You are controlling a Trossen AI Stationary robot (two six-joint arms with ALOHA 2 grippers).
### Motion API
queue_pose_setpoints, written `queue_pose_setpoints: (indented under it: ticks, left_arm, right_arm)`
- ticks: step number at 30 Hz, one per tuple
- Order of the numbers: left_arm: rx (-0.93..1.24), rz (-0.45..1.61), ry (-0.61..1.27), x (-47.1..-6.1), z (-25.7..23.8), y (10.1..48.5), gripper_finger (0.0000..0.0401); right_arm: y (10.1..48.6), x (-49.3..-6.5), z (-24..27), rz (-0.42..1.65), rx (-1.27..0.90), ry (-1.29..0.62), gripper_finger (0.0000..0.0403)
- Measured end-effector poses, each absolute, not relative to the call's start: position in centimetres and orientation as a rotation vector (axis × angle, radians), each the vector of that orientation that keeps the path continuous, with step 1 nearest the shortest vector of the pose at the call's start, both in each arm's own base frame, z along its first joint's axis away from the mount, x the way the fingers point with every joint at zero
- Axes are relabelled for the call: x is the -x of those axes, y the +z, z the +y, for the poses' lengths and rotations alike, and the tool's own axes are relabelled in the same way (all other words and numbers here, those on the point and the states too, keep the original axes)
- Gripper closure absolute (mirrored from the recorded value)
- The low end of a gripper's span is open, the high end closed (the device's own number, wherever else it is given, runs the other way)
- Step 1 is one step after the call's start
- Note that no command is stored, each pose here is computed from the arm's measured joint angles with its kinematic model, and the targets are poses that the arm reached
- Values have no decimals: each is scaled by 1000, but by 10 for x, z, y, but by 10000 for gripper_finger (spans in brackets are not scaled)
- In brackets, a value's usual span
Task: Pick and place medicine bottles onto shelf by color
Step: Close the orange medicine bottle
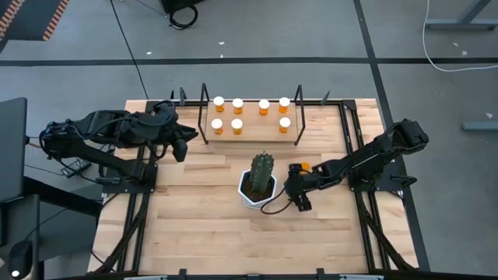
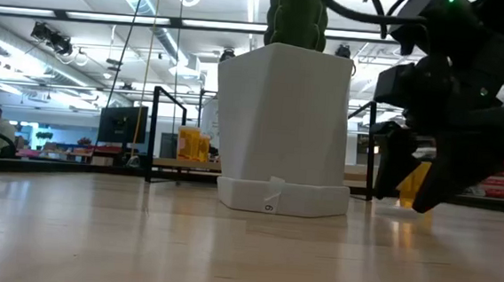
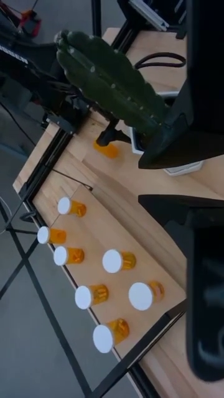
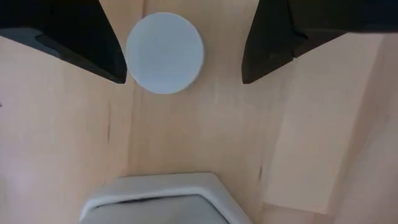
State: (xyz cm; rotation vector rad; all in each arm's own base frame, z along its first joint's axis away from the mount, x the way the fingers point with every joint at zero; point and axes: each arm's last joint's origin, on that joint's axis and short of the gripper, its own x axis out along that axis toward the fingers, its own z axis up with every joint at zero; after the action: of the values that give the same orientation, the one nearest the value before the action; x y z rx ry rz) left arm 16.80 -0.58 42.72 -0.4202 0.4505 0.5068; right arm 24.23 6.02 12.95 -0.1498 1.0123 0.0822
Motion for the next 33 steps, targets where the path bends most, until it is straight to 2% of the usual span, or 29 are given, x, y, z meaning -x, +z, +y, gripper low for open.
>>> queue_pose_setpoints:
  ticks: [15, 24, 33]
  left_arm:
    - [416, 447, 517, -168, -5, 427, 320]
    - [416, 446, 517, -168, -5, 427, 322]
    - [417, 446, 517, -168, -5, 427, 328]
  right_arm:
    - [122, -236, 41, 1063, 12, 43, 77]
    - [120, -236, 41, 1028, 0, 47, 78]
    - [120, -235, 47, 1024, -8, 62, 127]
